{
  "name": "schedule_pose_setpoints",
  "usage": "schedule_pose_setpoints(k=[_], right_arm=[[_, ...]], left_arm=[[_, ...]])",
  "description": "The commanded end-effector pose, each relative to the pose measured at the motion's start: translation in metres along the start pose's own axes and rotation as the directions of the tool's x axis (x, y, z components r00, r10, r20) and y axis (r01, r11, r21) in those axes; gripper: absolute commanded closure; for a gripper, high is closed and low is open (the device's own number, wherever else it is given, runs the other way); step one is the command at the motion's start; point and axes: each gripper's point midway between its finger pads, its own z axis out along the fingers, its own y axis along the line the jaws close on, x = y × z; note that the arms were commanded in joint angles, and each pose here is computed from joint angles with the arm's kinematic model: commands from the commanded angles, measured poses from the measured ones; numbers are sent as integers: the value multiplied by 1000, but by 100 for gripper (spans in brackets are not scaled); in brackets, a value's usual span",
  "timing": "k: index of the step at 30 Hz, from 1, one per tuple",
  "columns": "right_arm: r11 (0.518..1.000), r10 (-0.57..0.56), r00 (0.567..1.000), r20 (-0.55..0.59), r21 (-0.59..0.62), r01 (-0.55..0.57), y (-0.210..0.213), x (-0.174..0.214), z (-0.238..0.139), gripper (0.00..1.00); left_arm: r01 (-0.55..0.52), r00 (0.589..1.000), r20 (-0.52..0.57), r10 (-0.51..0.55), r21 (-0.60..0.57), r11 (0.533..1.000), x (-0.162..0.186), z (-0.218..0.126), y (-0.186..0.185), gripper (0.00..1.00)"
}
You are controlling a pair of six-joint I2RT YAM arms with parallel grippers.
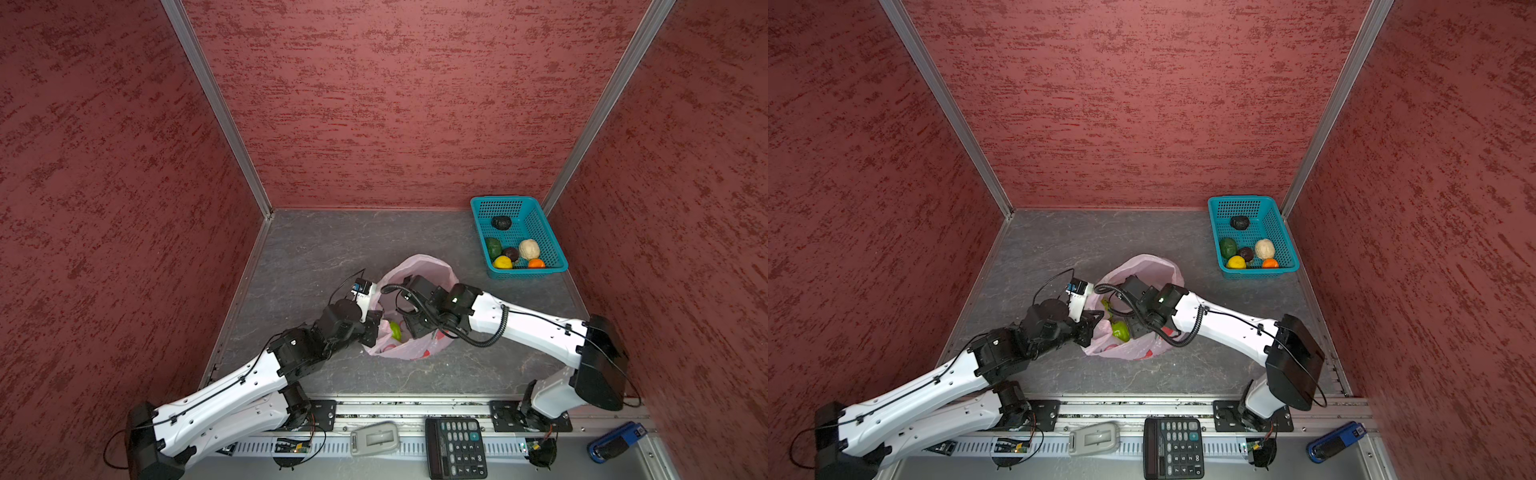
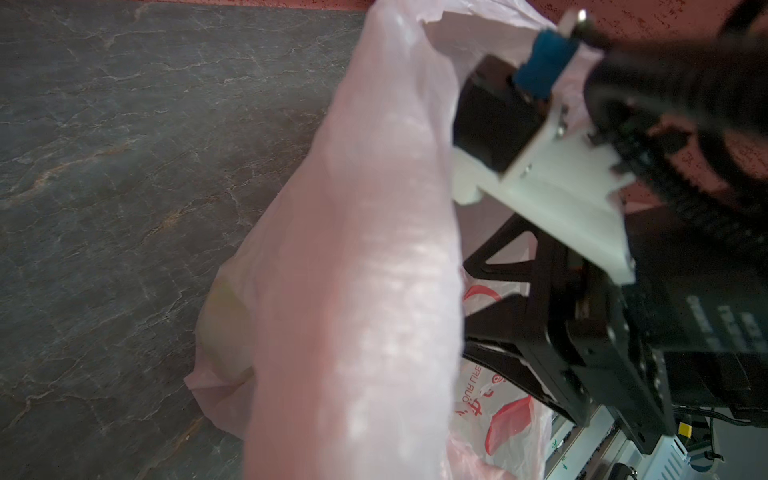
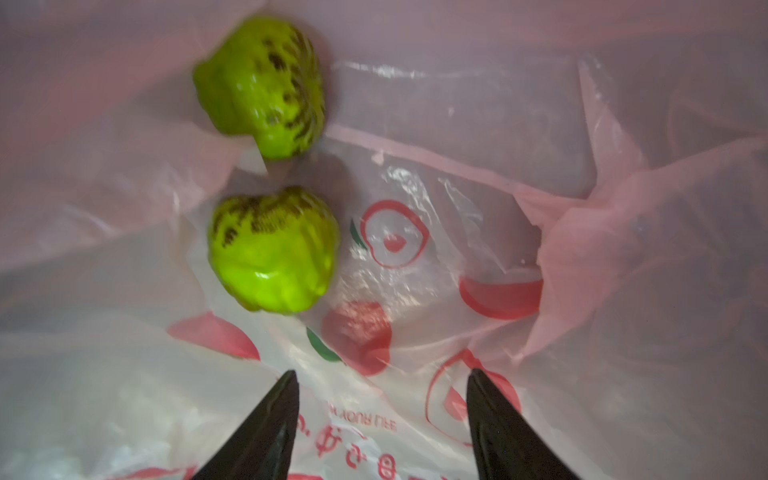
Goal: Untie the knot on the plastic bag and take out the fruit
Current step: 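Lower the right gripper into the bag toward the green fruits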
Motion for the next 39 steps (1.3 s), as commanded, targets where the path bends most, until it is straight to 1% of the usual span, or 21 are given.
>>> schedule_pose_setpoints(k=[1,2,7,12,16,21,25,28,32,36,39], right_arm=[[997,15,1000,1,74,-15,-12,24,-10,34],[997,22,1000,4,67,-22,-12,32,-14,34],[997,56,998,-11,62,-55,-8,71,-4,34],[998,56,997,-45,28,-55,6,105,15,34],[998,70,996,-53,2,-70,10,114,23,32],[996,86,996,15,-4,-86,8,97,9,26],[989,134,989,66,-66,-130,11,73,-6,22],[980,164,980,112,-130,-149,17,48,-16,22],[971,149,974,173,-212,-111,34,19,-24,21],[956,134,971,200,-285,-73,54,6,-18,21],[940,150,962,228,-335,-67,65,-3,-17,21]], left_arm=[[41,999,15,-41,-14,999,3,0,6,100],[50,999,10,-50,-12,999,6,0,6,100],[74,996,-45,-74,-13,997,22,-2,5,100],[92,988,-117,-96,-42,995,39,-5,9,100],[108,980,-161,-120,-78,991,46,-13,14,100],[101,971,-208,-119,-96,990,51,-21,15,100],[88,966,-233,-110,-103,991,52,-21,14,100],[80,970,-221,-101,-105,991,45,-20,12,100],[67,975,-207,-87,-98,993,39,-18,9,100],[69,975,-203,-87,-95,993,35,-17,7,100],[85,978,-185,-100,-87,993,31,-17,5,100]])
